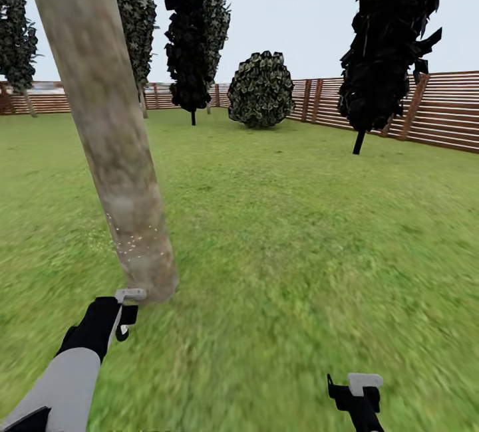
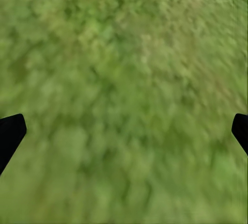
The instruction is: In the garden, pick up the pesticide atomizer on the floor and spray pesticide onto both trees until each tree trunk is fully covered.
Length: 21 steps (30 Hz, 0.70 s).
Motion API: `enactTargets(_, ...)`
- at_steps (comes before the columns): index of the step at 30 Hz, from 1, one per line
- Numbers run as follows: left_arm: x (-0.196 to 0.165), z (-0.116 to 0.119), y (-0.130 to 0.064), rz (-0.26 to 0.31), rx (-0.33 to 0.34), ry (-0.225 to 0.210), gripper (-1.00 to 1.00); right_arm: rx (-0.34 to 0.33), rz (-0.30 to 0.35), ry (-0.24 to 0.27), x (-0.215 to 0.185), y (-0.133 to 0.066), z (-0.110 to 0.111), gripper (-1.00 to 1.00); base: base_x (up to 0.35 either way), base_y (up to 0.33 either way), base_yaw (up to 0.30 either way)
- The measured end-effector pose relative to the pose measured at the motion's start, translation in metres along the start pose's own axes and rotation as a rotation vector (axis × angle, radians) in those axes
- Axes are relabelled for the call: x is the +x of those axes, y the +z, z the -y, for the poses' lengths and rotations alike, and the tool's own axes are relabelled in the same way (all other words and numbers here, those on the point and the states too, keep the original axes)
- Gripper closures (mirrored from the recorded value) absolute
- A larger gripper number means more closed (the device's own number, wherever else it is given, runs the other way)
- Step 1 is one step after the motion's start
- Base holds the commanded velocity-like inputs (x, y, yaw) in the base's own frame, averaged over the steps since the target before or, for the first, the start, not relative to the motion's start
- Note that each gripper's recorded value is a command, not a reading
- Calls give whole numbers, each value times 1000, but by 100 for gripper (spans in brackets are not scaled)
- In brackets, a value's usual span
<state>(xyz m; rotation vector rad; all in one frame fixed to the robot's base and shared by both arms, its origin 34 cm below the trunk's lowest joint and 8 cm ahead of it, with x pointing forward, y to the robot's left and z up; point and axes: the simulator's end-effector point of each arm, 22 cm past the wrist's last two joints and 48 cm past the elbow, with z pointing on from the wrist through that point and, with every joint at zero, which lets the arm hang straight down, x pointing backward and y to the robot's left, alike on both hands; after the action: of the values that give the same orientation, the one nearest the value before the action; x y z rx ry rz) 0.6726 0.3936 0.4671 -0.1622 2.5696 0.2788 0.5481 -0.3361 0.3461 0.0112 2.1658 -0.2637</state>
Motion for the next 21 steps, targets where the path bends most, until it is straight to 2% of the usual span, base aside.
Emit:
enactTargets(1,-2,3,-1,2,4,-1,100,0,0,0,0,0,0,-100,1,-4,71)
enactTargets(2,-6,19,-3,6,31,-6,100,0,0,0,0,0,0,-100,0,-2,29)
enactTargets(3,-18,44,-9,23,60,2,100,0,0,0,0,0,0,-100,0,-1,15)
enactTargets(4,-37,55,-16,48,72,6,100,0,0,0,0,0,0,-100,0,0,8)
enactTargets(5,-54,56,-23,60,71,6,100,1,0,-1,0,0,1,-100,0,0,3)
enactTargets(7,-81,19,-36,50,32,-16,100,2,0,-2,0,0,2,-100,0,0,1)
enactTargets(8,-89,-11,-39,51,37,-51,100,3,0,-2,0,0,3,-100,0,0,0)
enactTargets(9,-93,-46,-41,55,4,-38,100,3,0,-4,0,0,3,-100,0,0,0)
enactTargets(10,-94,-46,-41,56,23,-51,100,3,0,-3,0,0,3,-100,0,0,0)
enactTargets(12,-97,-44,-43,59,34,-36,100,3,0,-3,0,0,3,-100,0,0,0)
enactTargets(15,-112,-13,-54,40,48,52,100,4,0,-3,0,0,3,-100,0,0,0)
enactTargets(17,-124,-12,-64,39,35,67,100,3,0,-3,0,0,3,-100,0,0,0)
enactTargets(18,-136,-24,-72,57,13,63,100,3,0,-3,0,0,3,-100,0,0,0)
enactTargets(21,-145,-76,-80,74,-60,41,100,3,0,-4,0,0,3,-100,0,0,0)
